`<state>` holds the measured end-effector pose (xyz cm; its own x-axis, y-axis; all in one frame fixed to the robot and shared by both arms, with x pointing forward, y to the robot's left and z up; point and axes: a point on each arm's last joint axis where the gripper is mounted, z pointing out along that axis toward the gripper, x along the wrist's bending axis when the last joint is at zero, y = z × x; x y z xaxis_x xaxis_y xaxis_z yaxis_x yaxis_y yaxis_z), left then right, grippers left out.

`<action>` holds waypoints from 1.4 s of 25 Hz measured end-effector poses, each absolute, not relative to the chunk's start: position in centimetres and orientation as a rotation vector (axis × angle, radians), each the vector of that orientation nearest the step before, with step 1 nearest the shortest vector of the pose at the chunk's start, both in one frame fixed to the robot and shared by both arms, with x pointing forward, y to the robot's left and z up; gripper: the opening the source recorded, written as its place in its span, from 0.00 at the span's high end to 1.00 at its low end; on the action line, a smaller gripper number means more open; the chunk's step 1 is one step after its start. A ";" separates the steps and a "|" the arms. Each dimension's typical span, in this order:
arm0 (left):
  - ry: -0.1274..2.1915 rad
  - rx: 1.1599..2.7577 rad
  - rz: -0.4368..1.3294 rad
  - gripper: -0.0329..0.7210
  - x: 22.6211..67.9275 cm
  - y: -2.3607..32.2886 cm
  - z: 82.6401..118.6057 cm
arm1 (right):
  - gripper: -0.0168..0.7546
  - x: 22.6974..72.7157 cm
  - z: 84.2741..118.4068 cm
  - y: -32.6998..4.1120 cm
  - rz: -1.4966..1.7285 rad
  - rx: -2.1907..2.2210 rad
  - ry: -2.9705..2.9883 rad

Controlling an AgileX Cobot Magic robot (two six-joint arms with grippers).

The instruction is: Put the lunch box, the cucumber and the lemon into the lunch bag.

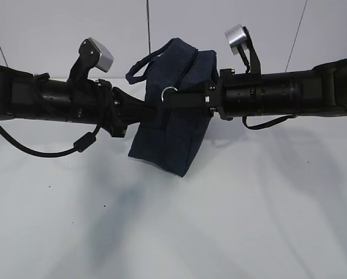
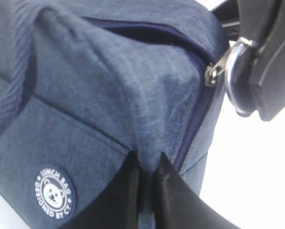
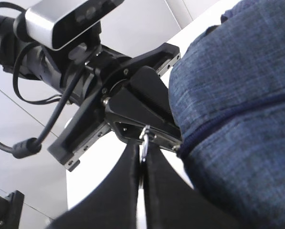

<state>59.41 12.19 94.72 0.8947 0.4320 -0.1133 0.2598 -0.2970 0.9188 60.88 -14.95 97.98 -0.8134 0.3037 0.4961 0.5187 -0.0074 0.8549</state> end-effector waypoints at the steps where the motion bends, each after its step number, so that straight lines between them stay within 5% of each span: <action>1: 0.510 1.895 0.184 0.95 59.4 12.2 94.7 | 0.98 60.9 98.0 -15.0 -1.929 -0.882 -2.083; 35: 0.472 1.958 0.050 0.96 58.0 10.4 94.5 | 0.98 61.7 102.9 -14.8 -1.959 -0.829 -2.156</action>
